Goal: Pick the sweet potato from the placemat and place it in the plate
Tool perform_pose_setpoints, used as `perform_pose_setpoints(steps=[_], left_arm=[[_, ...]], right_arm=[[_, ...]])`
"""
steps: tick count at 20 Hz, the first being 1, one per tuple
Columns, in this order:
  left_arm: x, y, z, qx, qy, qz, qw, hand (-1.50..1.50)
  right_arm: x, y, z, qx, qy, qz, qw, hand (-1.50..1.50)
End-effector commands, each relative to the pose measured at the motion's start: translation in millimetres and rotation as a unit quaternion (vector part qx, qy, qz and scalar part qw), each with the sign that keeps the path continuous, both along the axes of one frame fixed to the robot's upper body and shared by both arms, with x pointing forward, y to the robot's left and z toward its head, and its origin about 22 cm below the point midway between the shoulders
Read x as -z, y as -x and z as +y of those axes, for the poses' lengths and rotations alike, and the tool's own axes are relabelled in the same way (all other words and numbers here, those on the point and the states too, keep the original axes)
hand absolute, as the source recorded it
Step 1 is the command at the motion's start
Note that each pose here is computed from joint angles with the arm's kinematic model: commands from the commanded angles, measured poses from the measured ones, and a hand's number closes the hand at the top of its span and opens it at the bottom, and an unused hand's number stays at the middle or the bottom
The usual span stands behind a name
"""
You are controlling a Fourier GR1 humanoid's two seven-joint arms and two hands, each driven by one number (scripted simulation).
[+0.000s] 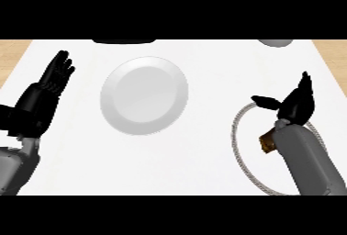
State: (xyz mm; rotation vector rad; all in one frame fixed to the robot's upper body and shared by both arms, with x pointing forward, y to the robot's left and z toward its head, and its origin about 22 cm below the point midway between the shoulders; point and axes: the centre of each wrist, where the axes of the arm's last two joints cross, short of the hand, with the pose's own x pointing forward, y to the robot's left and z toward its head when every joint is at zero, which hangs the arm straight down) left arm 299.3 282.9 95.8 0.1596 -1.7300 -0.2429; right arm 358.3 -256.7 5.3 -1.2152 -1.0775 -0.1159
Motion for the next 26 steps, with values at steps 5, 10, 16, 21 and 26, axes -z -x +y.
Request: perform_pose_setpoints(steps=[5, 10, 16, 21, 26], left_arm=[[0, 3.0, 6, -0.004, 0.008, 0.006, 0.9999, 0.00], [-7, 0.7, 1, -0.017, 0.011, -0.004, 0.9998, 0.00], [-13, 2.1, 12, -0.013, 0.011, -0.002, 0.9999, 0.00], [1, 2.9, 0, -0.012, 0.012, -0.001, 0.9999, 0.00], [-11, 1.6, 4, -0.011, -0.001, -0.003, 0.9999, 0.00]], right_arm=[[-29, -26, 28, 0.026, -0.055, 0.273, 0.960, -1.50], [-68, -36, 26, 0.020, -0.101, 0.362, 0.926, -1.50], [-76, -28, 21, 0.049, -0.091, 0.399, 0.911, -1.50], [-64, -23, 7, 0.080, -0.091, 0.426, 0.897, -1.50], [-30, -4, 18, 0.086, -0.108, 0.462, 0.876, -1.50]])
